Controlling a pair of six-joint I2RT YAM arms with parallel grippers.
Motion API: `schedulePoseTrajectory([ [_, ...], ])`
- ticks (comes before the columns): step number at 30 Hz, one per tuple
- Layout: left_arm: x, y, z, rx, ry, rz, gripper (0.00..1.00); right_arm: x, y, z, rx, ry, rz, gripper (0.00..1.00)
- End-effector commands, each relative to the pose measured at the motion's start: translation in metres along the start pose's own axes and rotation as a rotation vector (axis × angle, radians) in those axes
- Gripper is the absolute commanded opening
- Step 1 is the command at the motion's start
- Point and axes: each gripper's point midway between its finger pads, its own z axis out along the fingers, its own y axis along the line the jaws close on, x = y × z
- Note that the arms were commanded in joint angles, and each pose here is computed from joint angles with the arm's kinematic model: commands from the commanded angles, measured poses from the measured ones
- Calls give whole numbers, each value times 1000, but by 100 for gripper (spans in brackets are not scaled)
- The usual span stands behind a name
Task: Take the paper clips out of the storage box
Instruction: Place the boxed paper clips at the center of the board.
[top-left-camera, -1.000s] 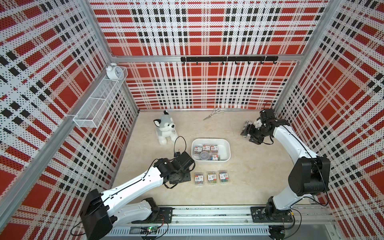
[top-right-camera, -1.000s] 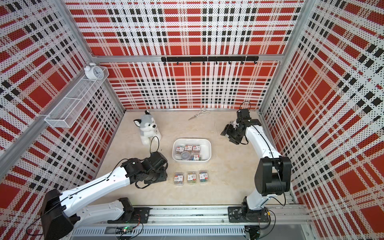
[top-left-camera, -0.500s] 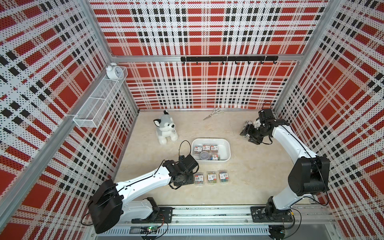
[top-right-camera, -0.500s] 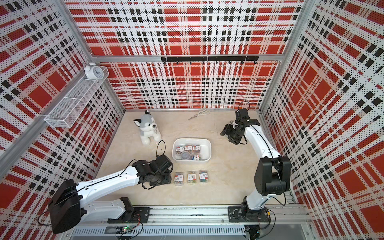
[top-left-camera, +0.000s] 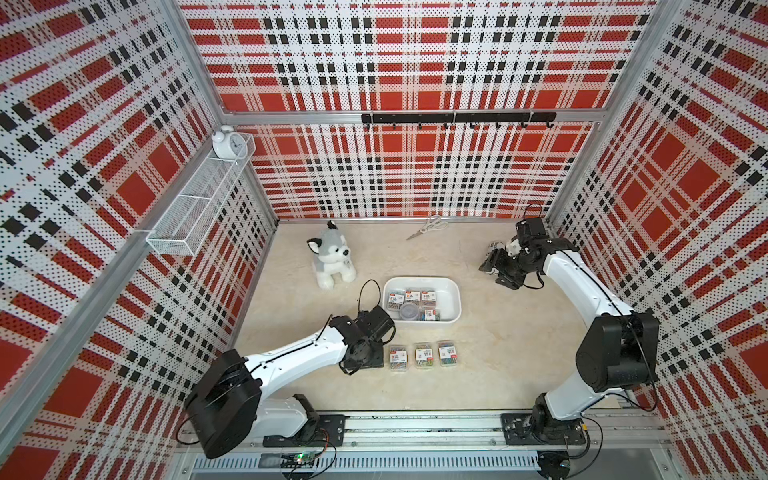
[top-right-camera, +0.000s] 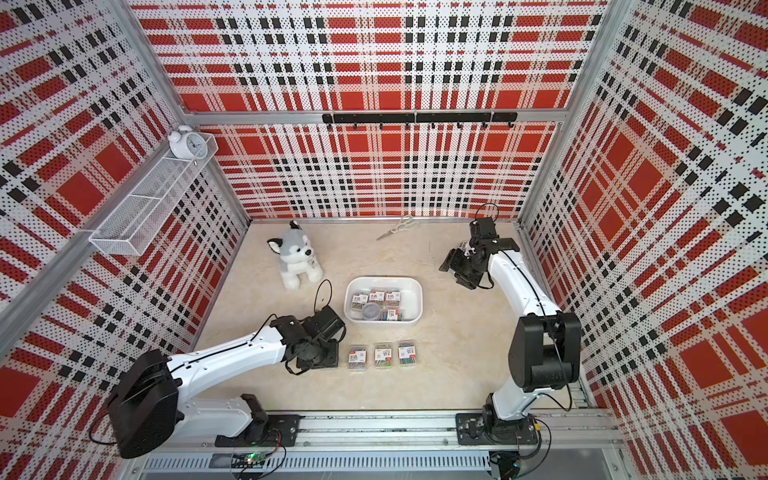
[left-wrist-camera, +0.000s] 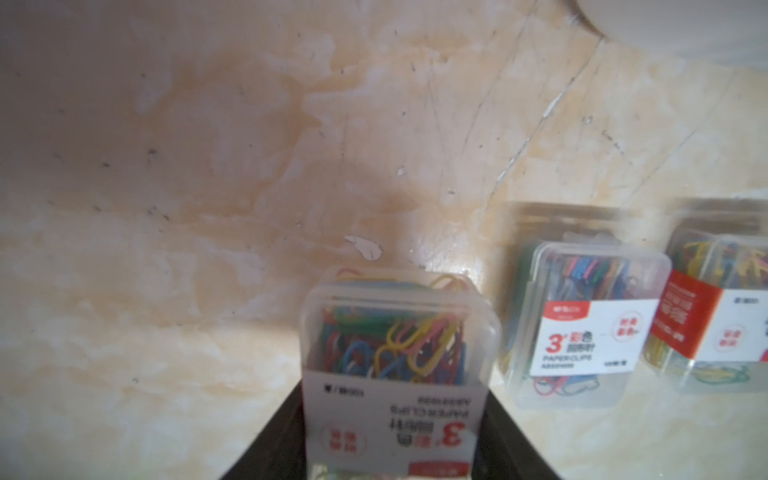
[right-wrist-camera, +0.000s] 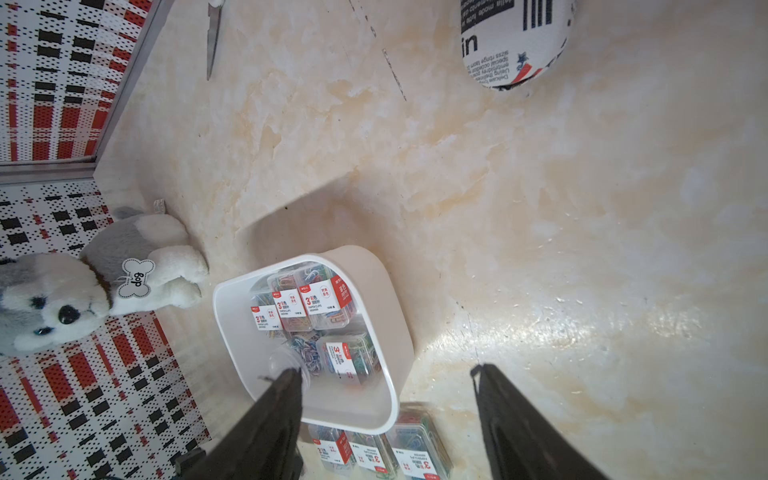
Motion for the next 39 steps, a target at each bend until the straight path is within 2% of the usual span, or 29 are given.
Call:
schedulePoseTrajectory([
  [1, 0, 5, 3, -16, 17, 38, 55, -5, 6, 4, -3, -10, -8, 71],
  [18, 2, -9, 15, -13, 71, 99, 58, -7, 9, 9, -2, 4, -7, 71],
  [39, 3, -23, 23, -9, 88, 85, 59, -5, 6, 11, 13, 17, -16, 71],
])
